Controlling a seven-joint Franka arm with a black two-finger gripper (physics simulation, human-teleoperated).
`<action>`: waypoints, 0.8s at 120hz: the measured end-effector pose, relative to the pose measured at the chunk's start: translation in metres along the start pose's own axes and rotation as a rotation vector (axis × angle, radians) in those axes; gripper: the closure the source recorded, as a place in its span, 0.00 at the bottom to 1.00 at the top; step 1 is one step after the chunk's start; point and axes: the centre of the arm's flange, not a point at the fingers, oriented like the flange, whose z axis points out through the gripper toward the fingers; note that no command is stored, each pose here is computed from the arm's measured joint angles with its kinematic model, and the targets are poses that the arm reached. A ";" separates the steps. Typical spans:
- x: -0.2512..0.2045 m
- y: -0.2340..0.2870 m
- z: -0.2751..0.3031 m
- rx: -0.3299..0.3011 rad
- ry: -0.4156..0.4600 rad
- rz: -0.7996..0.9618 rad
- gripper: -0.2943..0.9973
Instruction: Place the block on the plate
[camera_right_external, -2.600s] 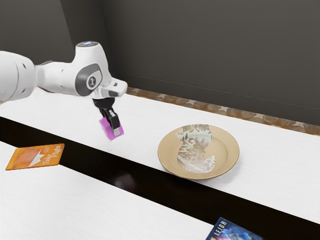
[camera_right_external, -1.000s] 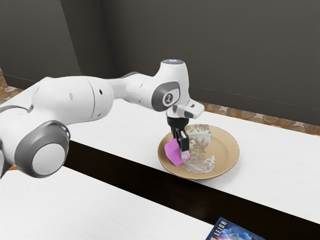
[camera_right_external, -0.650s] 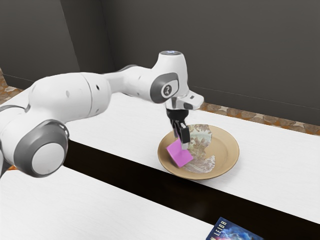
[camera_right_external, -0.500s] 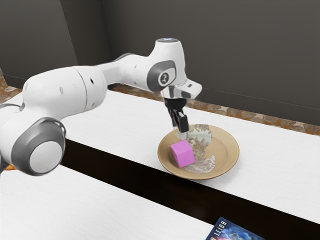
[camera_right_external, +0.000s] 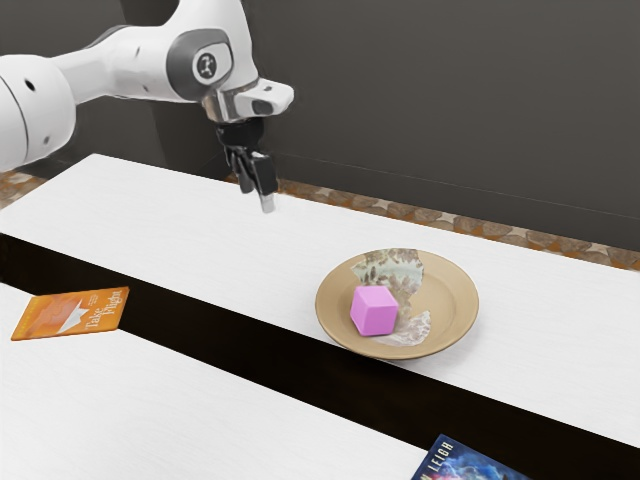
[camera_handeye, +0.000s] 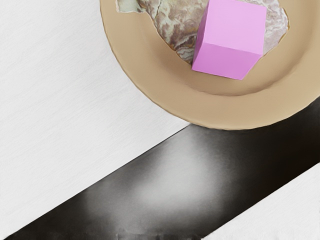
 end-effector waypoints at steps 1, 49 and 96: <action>-0.003 -0.001 -0.001 -0.001 0.000 -0.006 0.23; -0.103 -0.054 -0.019 -0.025 -0.022 -0.256 0.23; -0.095 -0.019 -0.059 0.068 -0.062 -0.282 0.23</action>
